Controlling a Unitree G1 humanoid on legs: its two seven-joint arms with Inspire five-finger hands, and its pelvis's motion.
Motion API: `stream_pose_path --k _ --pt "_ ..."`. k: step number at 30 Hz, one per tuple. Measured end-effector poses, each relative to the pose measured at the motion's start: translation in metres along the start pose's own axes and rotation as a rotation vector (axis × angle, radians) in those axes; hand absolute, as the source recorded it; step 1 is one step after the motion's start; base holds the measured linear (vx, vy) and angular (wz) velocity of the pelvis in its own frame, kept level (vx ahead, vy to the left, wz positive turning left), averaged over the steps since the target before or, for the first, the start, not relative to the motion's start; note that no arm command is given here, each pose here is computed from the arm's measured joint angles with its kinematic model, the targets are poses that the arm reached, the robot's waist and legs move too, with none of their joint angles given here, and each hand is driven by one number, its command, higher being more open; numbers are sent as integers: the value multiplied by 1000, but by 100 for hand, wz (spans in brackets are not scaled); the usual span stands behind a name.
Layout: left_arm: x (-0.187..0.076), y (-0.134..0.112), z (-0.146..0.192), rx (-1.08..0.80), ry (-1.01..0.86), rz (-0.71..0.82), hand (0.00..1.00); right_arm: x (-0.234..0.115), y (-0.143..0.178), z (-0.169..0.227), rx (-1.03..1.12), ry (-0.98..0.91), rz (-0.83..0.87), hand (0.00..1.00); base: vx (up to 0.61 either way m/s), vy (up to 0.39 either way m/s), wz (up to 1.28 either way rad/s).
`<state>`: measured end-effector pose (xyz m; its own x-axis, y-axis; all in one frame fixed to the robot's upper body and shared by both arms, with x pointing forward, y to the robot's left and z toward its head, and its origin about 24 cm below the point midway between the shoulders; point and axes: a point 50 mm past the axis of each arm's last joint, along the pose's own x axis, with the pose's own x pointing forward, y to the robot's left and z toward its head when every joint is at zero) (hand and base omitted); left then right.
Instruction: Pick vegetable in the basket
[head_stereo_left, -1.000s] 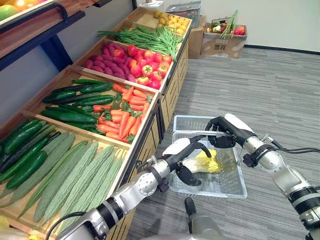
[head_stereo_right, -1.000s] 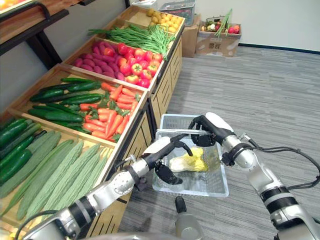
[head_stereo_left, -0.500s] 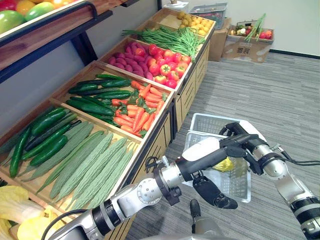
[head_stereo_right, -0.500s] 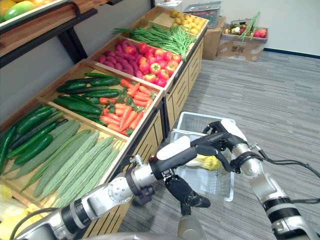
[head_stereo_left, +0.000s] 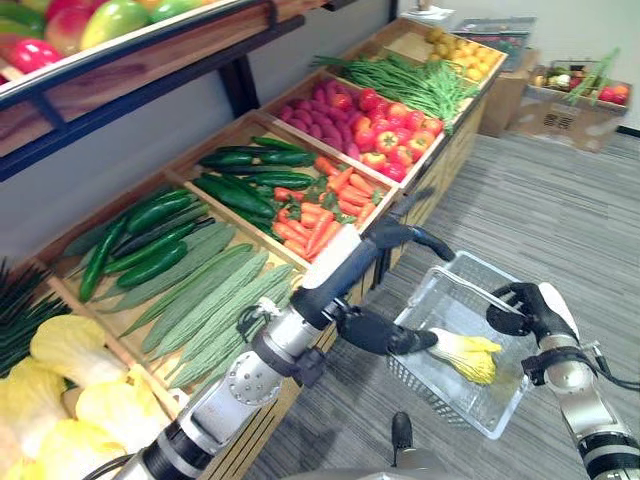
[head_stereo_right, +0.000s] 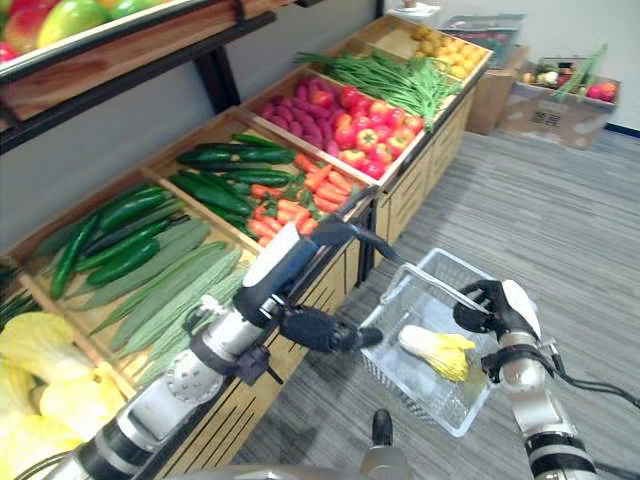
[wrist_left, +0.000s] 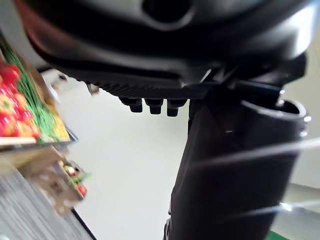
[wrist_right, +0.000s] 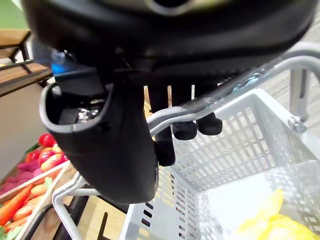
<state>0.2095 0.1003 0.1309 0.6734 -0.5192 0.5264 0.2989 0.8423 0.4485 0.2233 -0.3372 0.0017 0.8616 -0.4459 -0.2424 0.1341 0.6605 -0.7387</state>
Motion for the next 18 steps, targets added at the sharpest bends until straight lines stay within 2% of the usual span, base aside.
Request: stream_pose_path --k 8,14,18 --pt "-36 68 -15 186 183 395 100 -12 -14 -64 140 299 -138 0 -13 -3 39" --pt "-58 104 -10 307 218 639 100 -26 -15 -98 226 465 -195 0 -55 -16 36" --pt "-87 122 -14 379 313 834 100 -37 -19 -117 288 564 -254 0 -20 -16 31"
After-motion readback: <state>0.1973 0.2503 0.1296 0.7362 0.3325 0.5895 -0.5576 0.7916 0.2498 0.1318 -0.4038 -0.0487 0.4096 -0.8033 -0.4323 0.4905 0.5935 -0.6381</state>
